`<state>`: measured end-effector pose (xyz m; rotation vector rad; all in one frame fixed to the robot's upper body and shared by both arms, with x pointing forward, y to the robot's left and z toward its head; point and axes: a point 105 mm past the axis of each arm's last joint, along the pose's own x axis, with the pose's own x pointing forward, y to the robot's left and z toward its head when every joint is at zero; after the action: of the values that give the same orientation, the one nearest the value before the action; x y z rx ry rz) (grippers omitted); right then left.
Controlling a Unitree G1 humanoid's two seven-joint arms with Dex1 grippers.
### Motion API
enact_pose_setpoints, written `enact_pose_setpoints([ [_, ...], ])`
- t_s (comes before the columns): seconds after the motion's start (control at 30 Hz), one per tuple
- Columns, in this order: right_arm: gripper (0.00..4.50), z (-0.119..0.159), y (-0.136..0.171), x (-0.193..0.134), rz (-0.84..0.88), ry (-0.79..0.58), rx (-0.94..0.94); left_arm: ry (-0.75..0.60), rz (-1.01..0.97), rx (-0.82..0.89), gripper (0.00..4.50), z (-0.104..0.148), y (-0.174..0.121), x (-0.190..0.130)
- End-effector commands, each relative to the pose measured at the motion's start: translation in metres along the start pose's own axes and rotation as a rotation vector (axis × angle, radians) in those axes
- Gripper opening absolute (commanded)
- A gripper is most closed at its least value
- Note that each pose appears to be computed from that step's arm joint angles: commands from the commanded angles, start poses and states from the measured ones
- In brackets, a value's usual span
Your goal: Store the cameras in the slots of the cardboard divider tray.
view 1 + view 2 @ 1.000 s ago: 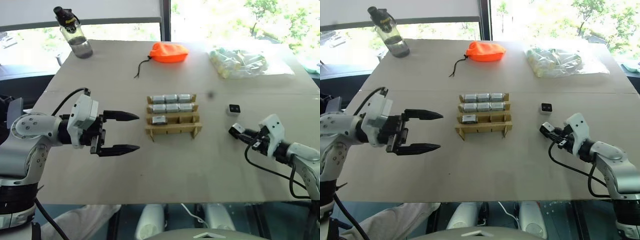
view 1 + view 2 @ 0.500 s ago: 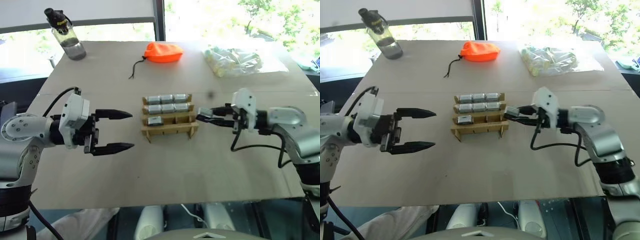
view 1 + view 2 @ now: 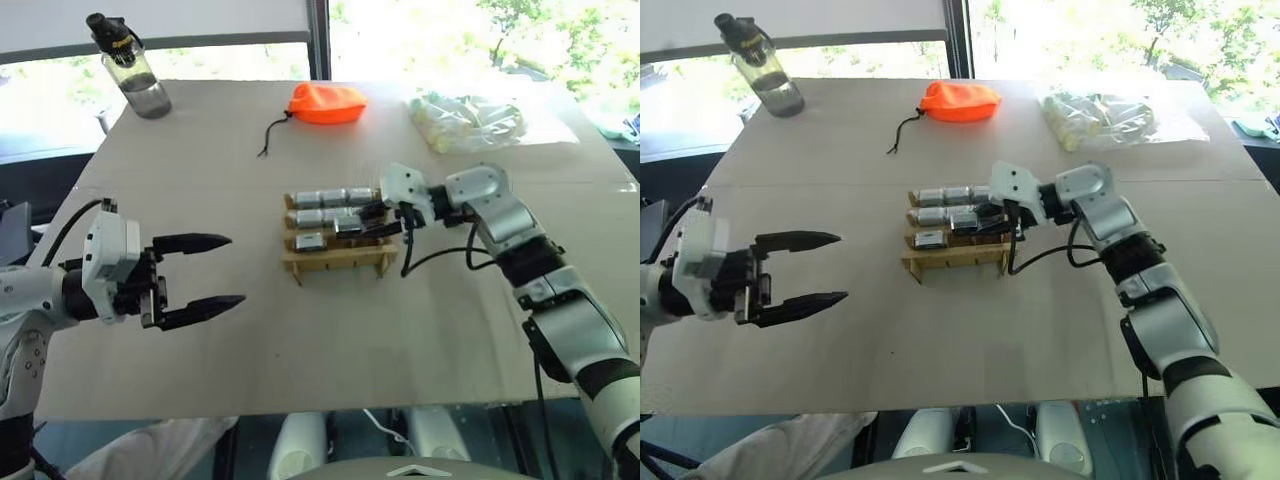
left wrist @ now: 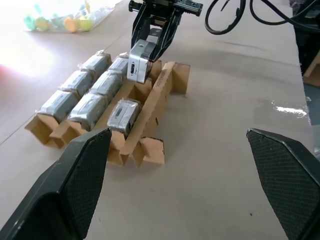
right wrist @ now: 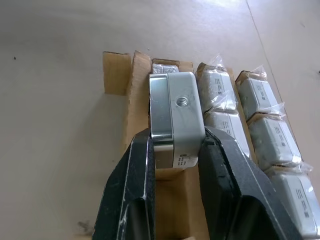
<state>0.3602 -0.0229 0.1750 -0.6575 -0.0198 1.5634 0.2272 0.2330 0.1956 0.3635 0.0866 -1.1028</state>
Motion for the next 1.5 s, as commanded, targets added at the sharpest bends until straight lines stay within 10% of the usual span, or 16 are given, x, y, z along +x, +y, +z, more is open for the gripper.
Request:
enact_pose_setpoints([
  [0.03, 0.66, 0.011, -0.009, 0.004, 0.009, -0.020, -0.064, -0.032, 0.029, 0.046, 4.50, 0.010, -0.003, -0.003],
  [0.73, 0.66, -0.018, -0.001, 0.027, 0.065, 0.043, 0.092, -0.042, 0.040, 0.050, 4.50, 0.006, 0.002, -0.002],
  [0.77, 1.72, -0.018, -0.001, 0.026, 0.064, 0.041, 0.094, -0.043, 0.039, 0.050, 4.50, 0.006, 0.002, -0.002],
  [0.93, 3.87, -0.004, -0.007, 0.017, 0.048, -0.016, 0.105, -0.047, 0.028, 0.051, 4.50, 0.007, 0.003, 0.000],
  [1.2, 3.87, 0.024, -0.012, -0.044, -0.112, -0.112, 0.072, -0.073, -0.017, 0.052, 4.50, 0.012, 0.003, 0.009],
  [1.5, 3.87, -0.055, -0.011, -0.156, -0.555, 0.147, 0.297, -0.102, -0.100, 0.084, 4.50, 0.021, 0.005, 0.025],
])
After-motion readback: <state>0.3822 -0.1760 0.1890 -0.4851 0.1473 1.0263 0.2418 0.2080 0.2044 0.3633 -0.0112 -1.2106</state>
